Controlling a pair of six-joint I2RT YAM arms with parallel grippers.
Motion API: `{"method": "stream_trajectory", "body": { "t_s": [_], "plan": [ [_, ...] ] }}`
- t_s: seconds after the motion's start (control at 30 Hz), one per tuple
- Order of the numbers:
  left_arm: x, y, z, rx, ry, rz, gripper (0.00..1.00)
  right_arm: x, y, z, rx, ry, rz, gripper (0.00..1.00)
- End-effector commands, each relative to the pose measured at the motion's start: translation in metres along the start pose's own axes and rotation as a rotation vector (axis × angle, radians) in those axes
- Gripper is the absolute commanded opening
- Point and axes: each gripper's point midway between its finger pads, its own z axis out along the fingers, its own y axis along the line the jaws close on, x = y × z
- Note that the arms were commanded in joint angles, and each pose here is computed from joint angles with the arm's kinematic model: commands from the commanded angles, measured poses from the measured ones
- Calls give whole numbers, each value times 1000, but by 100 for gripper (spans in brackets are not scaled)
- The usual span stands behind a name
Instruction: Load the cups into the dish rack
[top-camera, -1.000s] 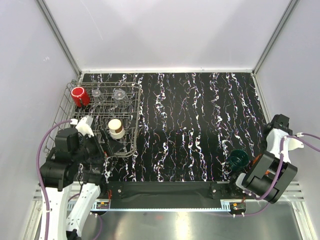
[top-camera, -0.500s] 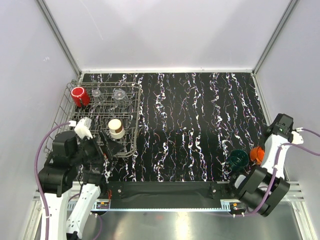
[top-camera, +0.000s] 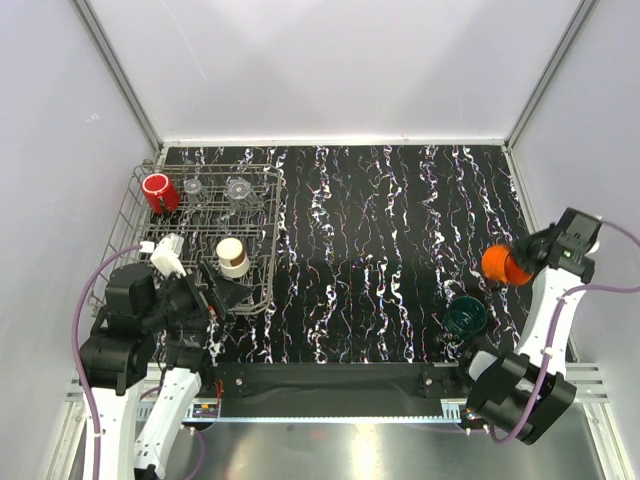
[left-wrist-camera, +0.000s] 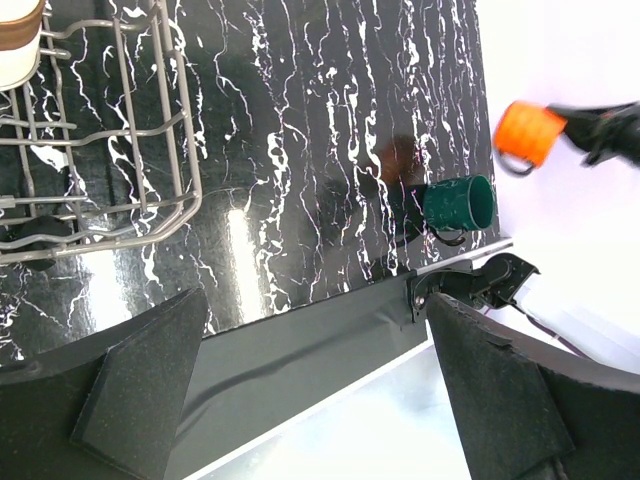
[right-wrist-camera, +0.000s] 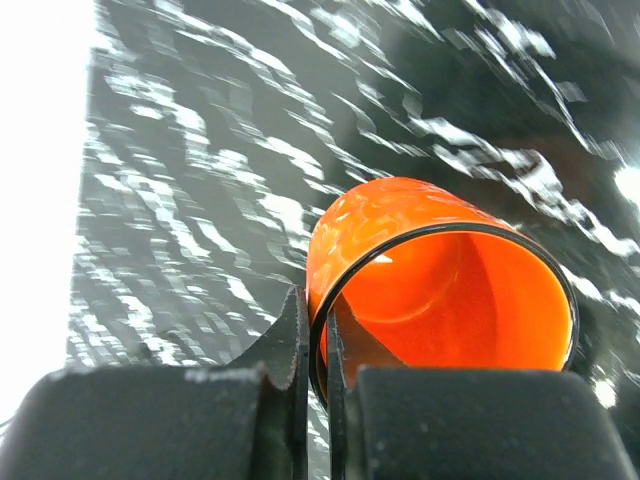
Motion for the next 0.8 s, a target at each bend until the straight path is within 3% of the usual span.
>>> {"method": "stream_trajectory", "body": {
  "t_s": [0.0, 0.1, 0.2, 0.3, 0.53, 0.6, 0.77],
  "plan": [
    [-4, -11, 1, 66, -20, 9, 99, -41, 68, -46, -199, -120, -85, 0],
    [-5, -15, 2, 94, -27, -3, 99, -47, 93, -64, -277, -126, -94, 0],
    [-5, -21, 2, 133, -39, -8, 99, -27, 132, -84, -492, -10, -92, 0],
    [-8, -29, 4, 187, -52, -23, 99, 8, 171, -116, -732, 128, -95, 0],
    [-16, -61, -4, 395, -127, -21, 99, 115, 245, -205, -1117, 509, -210, 0],
    [-18, -67, -7, 445, -155, -23, 99, 136, 262, -249, -1279, 585, -236, 0],
    [-23, -83, -19, 581, -233, -22, 99, 166, 283, -310, -1472, 730, -248, 0]
  ]
}}
